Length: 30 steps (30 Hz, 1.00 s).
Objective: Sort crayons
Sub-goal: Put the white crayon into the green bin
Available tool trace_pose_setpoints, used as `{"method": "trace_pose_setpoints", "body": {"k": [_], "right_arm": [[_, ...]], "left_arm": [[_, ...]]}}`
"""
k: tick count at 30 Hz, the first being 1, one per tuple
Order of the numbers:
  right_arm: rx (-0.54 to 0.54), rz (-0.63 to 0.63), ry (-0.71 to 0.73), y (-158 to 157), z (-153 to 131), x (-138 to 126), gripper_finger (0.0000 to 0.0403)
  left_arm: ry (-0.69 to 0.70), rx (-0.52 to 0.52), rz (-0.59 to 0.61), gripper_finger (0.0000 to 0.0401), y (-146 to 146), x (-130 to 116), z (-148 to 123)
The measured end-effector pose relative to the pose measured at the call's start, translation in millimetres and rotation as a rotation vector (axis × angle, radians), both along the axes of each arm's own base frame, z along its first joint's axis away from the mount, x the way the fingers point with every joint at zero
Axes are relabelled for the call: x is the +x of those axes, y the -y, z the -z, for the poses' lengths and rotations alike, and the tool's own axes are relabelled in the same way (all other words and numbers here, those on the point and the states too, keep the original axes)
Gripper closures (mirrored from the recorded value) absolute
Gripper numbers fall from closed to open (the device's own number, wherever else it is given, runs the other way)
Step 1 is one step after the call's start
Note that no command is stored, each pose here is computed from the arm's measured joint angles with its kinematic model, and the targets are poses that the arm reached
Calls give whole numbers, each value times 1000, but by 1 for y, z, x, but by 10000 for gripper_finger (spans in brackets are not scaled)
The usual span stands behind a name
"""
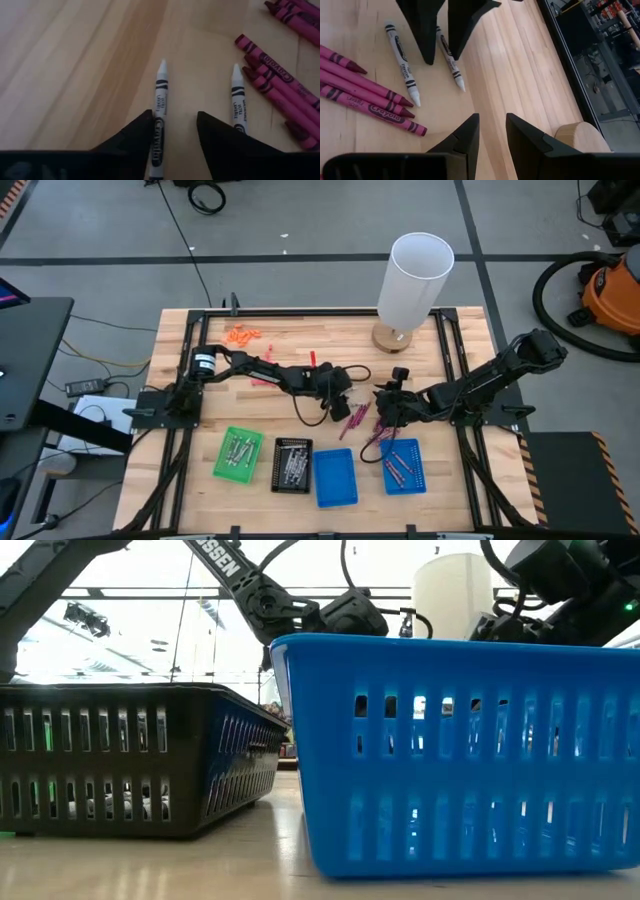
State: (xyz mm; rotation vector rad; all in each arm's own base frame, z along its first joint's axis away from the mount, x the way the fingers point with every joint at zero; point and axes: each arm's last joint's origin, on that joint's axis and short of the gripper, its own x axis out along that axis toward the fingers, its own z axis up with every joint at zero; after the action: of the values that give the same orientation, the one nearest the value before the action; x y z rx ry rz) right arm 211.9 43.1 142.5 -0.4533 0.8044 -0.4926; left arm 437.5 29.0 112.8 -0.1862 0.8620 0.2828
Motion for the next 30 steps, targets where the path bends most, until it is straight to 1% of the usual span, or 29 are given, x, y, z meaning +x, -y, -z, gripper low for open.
{"method": "trace_pose_setpoints", "body": {"k": [8,11,14,19,22,25,30], "right_arm": [[-3,-13,1,-2,0,0,298],[-3,-13,1,-2,0,0,298],[-3,-12,1,-2,0,0,298],[1,-9,5,-2,0,0,298],[2,-9,9,-2,0,0,298],[6,-7,14,-2,-1,0,298],[5,-6,25,-3,-1,1,298]], "left_arm": [[-27,1,8,352,0,-2,2],[-30,-2,12,386,1,-3,-2],[-54,13,20,387,5,-7,-7],[-123,94,41,380,15,-17,-20],[-162,109,56,379,22,-23,-26],[-196,146,38,379,31,-32,-39],[-275,208,3,379,50,-54,-67]]}}
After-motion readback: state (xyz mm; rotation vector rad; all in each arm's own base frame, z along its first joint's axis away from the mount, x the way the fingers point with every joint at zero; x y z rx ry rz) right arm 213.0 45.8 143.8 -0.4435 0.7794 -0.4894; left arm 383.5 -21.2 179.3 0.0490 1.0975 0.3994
